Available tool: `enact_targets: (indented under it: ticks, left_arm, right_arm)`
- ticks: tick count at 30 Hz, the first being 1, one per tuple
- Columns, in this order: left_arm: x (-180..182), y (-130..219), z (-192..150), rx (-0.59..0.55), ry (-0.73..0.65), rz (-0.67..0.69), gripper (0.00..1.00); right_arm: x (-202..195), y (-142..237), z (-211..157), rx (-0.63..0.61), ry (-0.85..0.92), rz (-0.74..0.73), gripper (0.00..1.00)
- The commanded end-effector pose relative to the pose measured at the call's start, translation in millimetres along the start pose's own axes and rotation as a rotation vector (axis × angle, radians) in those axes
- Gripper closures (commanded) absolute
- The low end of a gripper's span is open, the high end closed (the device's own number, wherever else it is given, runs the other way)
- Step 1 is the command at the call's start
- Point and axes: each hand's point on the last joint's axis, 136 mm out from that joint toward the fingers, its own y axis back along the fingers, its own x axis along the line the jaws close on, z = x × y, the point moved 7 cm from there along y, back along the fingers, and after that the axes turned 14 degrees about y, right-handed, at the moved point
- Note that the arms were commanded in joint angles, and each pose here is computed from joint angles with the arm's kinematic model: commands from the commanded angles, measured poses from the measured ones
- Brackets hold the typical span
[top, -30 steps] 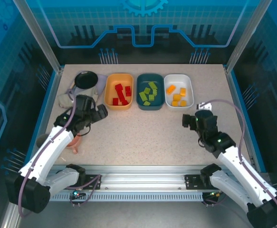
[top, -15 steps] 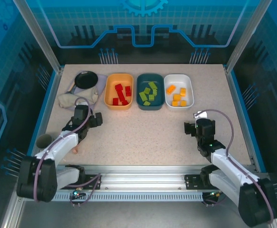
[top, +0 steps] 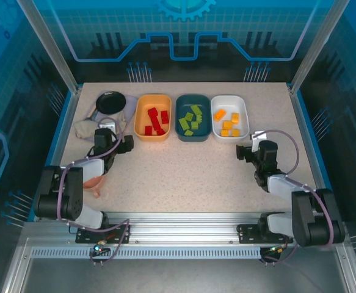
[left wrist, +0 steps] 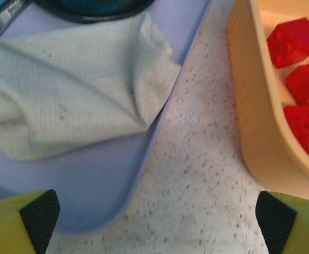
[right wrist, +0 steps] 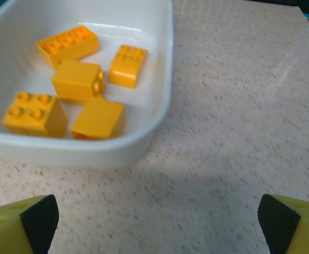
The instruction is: Sort the legos into containers by color
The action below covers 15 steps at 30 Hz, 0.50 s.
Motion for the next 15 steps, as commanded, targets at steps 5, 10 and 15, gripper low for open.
enact_targets:
  ticks: [5,10,15]
  left_arm:
    - [-0.7,10.9,-2.3,-0.207,-0.029,-0.122,0.01]
    - [-2.7,8.8,-3.1,-0.193,-0.042,-0.09,0.01]
    - [-2.8,8.7,-3.0,-0.194,-0.043,-0.09,0.01]
  right_arm:
    - [3.6,-18.5,11.1,-0.2,-0.022,0.017,0.0]
    - [-3.4,-25.8,11.9,-0.125,-0.061,-0.012,0.0]
    - [3.0,-29.7,16.4,-0.089,-0.017,-0.062,0.0]
